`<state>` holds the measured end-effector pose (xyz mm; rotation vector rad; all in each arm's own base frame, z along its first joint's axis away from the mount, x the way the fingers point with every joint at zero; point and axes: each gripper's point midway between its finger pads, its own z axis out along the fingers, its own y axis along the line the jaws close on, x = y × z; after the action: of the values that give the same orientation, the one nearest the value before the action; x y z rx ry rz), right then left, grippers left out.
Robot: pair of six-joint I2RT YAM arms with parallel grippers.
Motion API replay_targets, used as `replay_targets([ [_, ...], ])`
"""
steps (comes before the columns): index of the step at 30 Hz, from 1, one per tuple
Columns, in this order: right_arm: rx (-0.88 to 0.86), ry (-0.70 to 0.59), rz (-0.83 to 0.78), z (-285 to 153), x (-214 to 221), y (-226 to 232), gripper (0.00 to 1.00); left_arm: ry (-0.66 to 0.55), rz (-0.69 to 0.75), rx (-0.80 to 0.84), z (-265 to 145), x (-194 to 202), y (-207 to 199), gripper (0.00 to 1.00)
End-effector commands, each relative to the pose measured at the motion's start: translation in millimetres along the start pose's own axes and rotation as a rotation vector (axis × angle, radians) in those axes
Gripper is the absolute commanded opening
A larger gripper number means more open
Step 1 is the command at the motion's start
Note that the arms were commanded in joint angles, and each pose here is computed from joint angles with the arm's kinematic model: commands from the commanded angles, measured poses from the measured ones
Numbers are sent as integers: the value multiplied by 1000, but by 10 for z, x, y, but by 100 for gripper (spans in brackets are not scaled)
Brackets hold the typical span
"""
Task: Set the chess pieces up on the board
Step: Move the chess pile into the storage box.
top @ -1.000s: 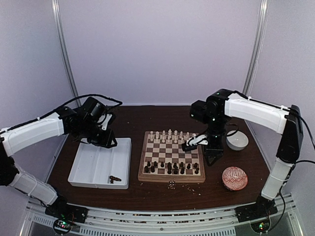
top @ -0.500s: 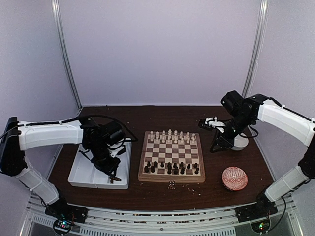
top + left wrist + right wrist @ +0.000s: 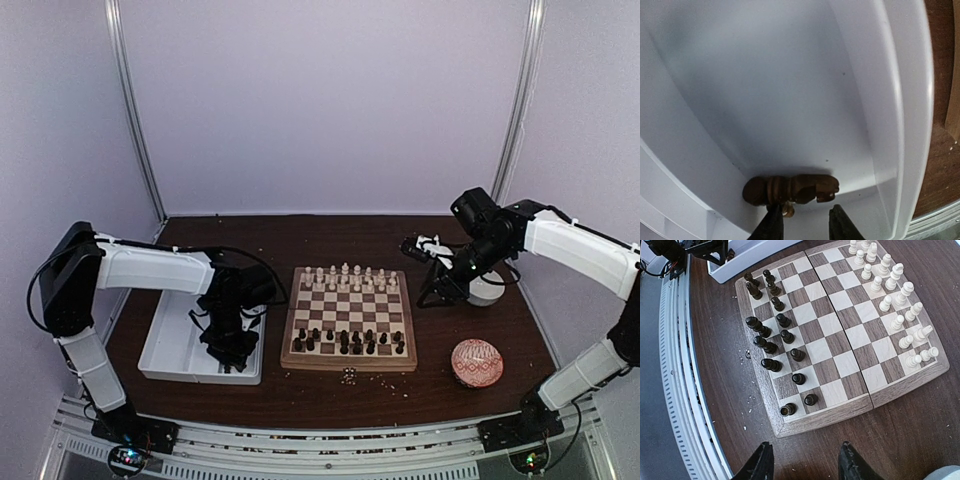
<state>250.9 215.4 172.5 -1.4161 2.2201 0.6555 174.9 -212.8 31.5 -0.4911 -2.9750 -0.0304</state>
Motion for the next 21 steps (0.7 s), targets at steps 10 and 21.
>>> replay_targets([
  [10,-5,-28,11,10,-18,-13,45,-219,-136,35,-156,-758,94,26],
  [21,-32,-17,18,54,13,6,45,-298,-9,42,-624,-740,149,26],
])
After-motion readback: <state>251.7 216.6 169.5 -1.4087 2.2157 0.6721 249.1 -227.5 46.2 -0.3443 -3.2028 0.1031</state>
